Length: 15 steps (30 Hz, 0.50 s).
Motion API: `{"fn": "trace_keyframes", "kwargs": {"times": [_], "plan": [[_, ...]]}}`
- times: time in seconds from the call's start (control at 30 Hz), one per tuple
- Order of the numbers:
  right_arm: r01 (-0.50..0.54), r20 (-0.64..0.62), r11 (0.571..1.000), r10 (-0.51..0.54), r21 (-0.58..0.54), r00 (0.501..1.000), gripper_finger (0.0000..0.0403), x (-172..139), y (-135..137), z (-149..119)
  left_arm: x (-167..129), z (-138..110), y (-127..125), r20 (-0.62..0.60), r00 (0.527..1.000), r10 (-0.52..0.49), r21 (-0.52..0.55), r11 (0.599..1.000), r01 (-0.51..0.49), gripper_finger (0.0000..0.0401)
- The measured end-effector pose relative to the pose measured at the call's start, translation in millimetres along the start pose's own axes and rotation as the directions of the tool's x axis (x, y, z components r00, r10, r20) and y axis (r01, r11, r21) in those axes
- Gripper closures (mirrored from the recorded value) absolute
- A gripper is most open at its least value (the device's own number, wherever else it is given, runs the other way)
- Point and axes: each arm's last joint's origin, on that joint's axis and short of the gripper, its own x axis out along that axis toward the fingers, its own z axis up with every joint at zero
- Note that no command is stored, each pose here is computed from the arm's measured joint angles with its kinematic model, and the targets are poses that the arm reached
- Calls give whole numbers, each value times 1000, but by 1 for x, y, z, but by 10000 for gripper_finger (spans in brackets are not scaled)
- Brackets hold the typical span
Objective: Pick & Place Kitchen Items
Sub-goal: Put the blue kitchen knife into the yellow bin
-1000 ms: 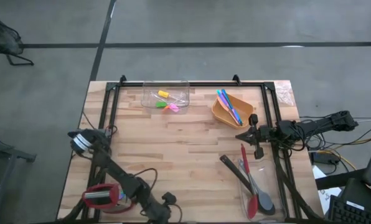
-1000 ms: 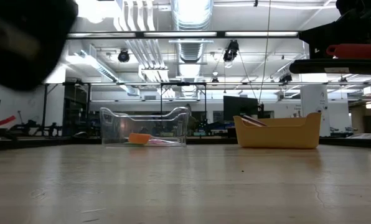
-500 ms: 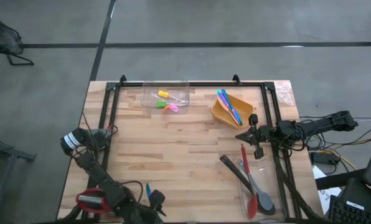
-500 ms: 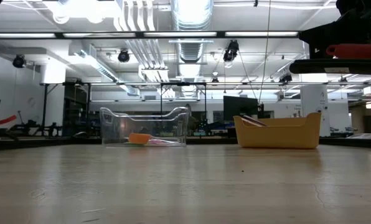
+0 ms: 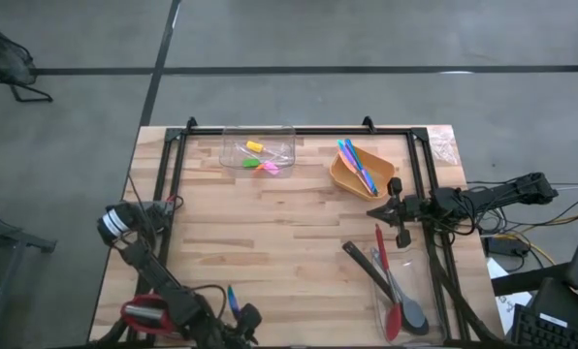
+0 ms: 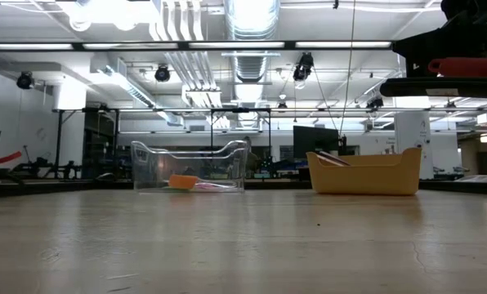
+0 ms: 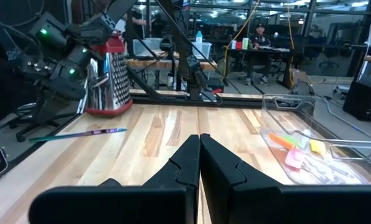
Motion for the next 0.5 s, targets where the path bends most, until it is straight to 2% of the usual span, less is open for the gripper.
{"fn": "trace_keyframes", "kwargs": {"times": [0.2, 0.3, 0.5], "plan": [[0, 0, 1000, 0, -5, 1000, 394, 0, 0, 0, 12, -7, -6, -18, 996, -84, 40, 996, 85, 171], [0, 0, 1000, 0, 0, 1000, 394, 0, 0, 0, 19, -12, -10, -35, 996, -84, 113, 990, 88, 172], [0, 0, 1000, 0, -5, 1000, 394, 0, 0, 0, 30, -22, -14, -79, 994, -80, 135, 987, 90, 172]]}}
